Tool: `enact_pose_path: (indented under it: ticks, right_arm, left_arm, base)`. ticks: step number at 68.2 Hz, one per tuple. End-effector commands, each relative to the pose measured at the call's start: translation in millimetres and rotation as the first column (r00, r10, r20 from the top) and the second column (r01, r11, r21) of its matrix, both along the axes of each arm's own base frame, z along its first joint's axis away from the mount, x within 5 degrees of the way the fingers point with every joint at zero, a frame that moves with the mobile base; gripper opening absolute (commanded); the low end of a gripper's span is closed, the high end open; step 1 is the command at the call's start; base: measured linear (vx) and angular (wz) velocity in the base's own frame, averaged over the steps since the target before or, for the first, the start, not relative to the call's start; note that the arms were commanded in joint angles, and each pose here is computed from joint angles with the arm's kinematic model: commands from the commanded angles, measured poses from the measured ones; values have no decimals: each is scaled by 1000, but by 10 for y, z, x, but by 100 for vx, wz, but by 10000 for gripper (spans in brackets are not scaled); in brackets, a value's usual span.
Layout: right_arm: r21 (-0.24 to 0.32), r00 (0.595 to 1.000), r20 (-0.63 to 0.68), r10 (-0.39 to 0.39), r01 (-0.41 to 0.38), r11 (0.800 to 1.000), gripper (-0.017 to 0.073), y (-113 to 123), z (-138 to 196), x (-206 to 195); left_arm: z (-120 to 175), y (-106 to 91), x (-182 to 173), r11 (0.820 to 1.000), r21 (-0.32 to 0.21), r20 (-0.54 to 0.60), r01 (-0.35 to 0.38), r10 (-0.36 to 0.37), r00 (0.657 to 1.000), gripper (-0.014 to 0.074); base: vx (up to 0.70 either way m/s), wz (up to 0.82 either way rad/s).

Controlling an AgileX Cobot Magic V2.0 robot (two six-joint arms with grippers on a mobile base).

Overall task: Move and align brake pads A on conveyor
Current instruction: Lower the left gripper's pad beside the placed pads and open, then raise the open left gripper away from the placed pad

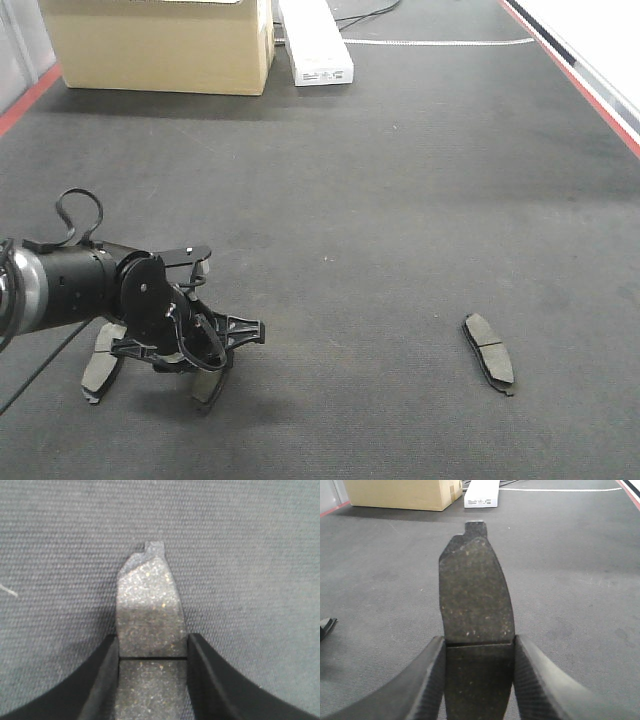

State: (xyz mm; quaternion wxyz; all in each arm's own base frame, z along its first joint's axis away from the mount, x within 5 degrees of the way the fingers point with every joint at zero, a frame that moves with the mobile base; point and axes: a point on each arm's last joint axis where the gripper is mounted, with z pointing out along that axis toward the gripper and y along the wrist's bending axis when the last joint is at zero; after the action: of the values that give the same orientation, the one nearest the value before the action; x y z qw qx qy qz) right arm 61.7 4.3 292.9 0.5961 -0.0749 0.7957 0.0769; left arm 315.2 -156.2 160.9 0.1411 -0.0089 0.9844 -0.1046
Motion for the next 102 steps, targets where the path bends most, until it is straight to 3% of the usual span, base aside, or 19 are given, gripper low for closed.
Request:
enact_pose_path:
  ticks: [1,9,26,37,46,55,83,102]
  right_arm:
    - [-1,995,95,28,-28,1000,-4,23,156,11]
    - [-1,995,94,27,-27,1000,-4,22,155,11]
    - [-1,995,95,28,-28,1000,-4,23,156,11]
    - [-1,995,95,28,-28,1000,-4,23,156,11]
    - [-1,995,95,28,-28,1000,-4,23,156,11]
    - [-1,995,94,27,-27,1000,-4,23,155,11]
    - [-1,995,94,27,-27,1000,-4,23,155,11]
    - [-2,995,94,27,-27,1000,-4,22,154,11]
  left_arm:
    - [169,-38,50,999,-36,76,0,3,997,341]
    - [232,-17,38,999,-4,85,36,-35,996,378]
    - [720,2,-122,997,-13,201,82,-78,977,377]
    - [1171,-9,-365,990,-23,313,141,-127,941,377]
    - [1499,26,-665,979,-1,392,203,-186,901,377]
    - [1682,186,-976,980,-35,490,198,-156,858,377]
    - [1670,847,-1989,966,-110,701,236,-93,707,377]
    - [1532,1159,-2453,958,-114,790,264,-74,609,377]
  base:
    - [0,0]
    - [0,0]
    - [0,0]
    - [0,0]
    - [0,0]
    - [0,0]
    - [0,0]
    - [0,0]
